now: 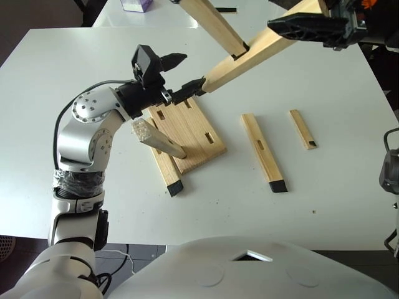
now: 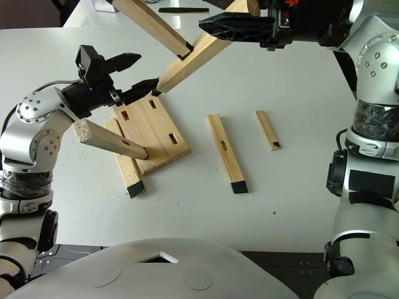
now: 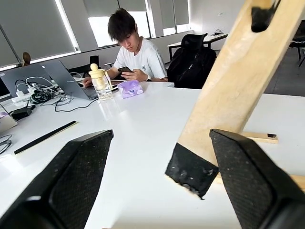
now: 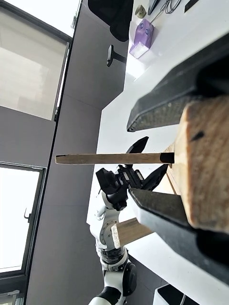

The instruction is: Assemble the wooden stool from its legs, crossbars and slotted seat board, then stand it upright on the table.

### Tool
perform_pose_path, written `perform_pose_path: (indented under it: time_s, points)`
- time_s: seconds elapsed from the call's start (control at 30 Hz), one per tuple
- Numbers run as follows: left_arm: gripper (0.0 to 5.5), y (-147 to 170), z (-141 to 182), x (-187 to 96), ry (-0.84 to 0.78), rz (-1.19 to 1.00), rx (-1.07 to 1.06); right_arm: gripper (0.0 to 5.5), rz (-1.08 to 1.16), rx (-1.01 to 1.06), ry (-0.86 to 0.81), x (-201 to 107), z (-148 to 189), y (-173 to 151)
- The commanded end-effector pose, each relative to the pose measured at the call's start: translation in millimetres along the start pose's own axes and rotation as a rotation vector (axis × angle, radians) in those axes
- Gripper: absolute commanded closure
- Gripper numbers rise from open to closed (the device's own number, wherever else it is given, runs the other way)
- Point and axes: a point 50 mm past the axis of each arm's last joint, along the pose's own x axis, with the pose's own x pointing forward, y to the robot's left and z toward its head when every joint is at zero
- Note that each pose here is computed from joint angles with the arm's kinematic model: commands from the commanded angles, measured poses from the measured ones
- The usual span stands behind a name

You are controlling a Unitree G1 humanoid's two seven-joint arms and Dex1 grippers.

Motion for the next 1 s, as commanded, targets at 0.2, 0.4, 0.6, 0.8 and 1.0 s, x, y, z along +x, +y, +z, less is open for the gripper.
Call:
perform_pose_path:
  time_s: [0.2, 0.4, 0.6, 0.8, 1.0]
  points:
    - [1.73, 25.3, -45.8, -45.6, 0.275, 0.151, 0.155, 3.51, 0.159, -0.061, 0.093, 11.3, 11.3, -3.1]
    - [1.73, 28.0, -77.2, -53.4, 0.4, 0.173, 0.228, 3.51, 0.276, -0.072, 0.184, 32.1, -12.1, -0.3]
    - [1.73, 26.2, -82.3, -53.9, 0.397, 0.167, 0.226, 3.51, 0.345, -0.093, 0.256, 42.2, -30.5, 2.9]
    - [1.73, 22.7, -85.8, -54.1, 0.401, 0.157, 0.218, 3.51, 0.38, -0.099, 0.259, 51.0, -34.0, 2.7]
    - [1.73, 18.4, -89.0, -52.4, 0.407, 0.141, 0.214, 3.51, 0.411, -0.115, 0.275, 56.0, -40.0, 4.6]
